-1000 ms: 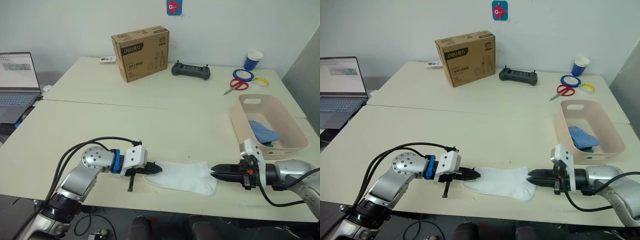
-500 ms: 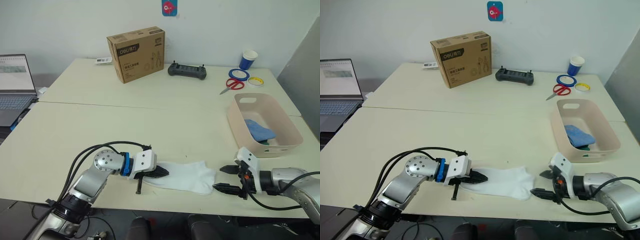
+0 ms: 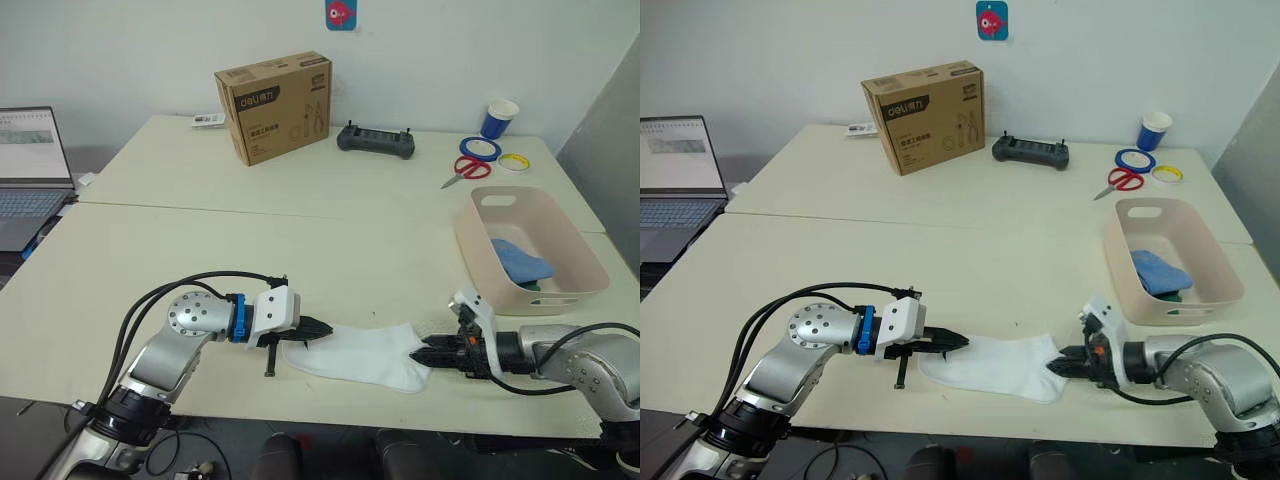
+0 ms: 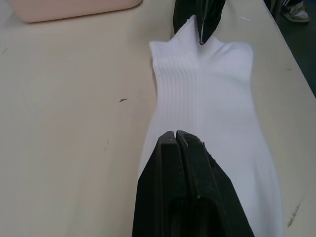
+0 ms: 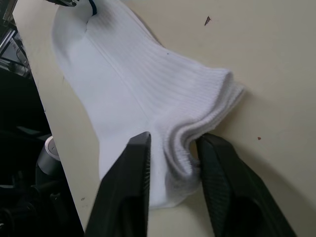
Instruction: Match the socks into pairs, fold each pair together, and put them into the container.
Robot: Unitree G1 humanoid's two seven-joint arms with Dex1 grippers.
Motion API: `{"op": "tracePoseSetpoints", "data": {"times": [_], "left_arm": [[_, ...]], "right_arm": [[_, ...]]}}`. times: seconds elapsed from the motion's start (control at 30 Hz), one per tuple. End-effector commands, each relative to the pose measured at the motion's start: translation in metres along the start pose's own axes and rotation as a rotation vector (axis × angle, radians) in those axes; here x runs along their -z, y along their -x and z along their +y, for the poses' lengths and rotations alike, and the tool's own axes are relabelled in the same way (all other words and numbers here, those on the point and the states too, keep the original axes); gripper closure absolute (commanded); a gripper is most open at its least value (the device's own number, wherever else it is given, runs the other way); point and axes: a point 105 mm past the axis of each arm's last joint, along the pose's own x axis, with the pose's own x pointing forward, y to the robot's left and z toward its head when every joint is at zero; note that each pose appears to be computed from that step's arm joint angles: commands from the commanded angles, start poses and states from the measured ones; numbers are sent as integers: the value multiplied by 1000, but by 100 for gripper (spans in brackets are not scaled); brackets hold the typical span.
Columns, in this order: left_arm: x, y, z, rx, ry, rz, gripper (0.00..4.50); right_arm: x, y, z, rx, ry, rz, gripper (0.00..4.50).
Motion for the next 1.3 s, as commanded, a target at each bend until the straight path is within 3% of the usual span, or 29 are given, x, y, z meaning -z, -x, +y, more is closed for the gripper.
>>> {"op": "tracePoseSetpoints", "data": {"times": [0.03,0.07,0.17,0.4,0.57,0.7,0.87,1.1,1.3], "left_arm": [[-16,3,4,-25,-44,-52,450],[-16,3,5,-27,-46,-52,450],[-17,2,5,-23,-19,-64,398],[-14,-7,11,-44,-41,-53,192],[-19,-15,15,-39,-39,-73,192],[-22,-13,7,5,-26,-81,279],[-15,-13,-2,63,4,-37,447],[9,-16,-1,63,12,82,447],[34,-22,-9,116,40,208,447]], "right_arm": [[-15,11,-5,7,9,-34,417],[-17,13,-8,14,10,-35,442],[-27,22,-22,44,24,-36,450],[-29,27,-34,35,49,19,450],[-29,22,-35,24,61,22,450],[-27,21,-34,16,55,23,450],[-25,21,-38,25,52,25,450],[-26,21,-37,17,50,22,450],[-38,22,-16,-73,-1,-5,450]]}}
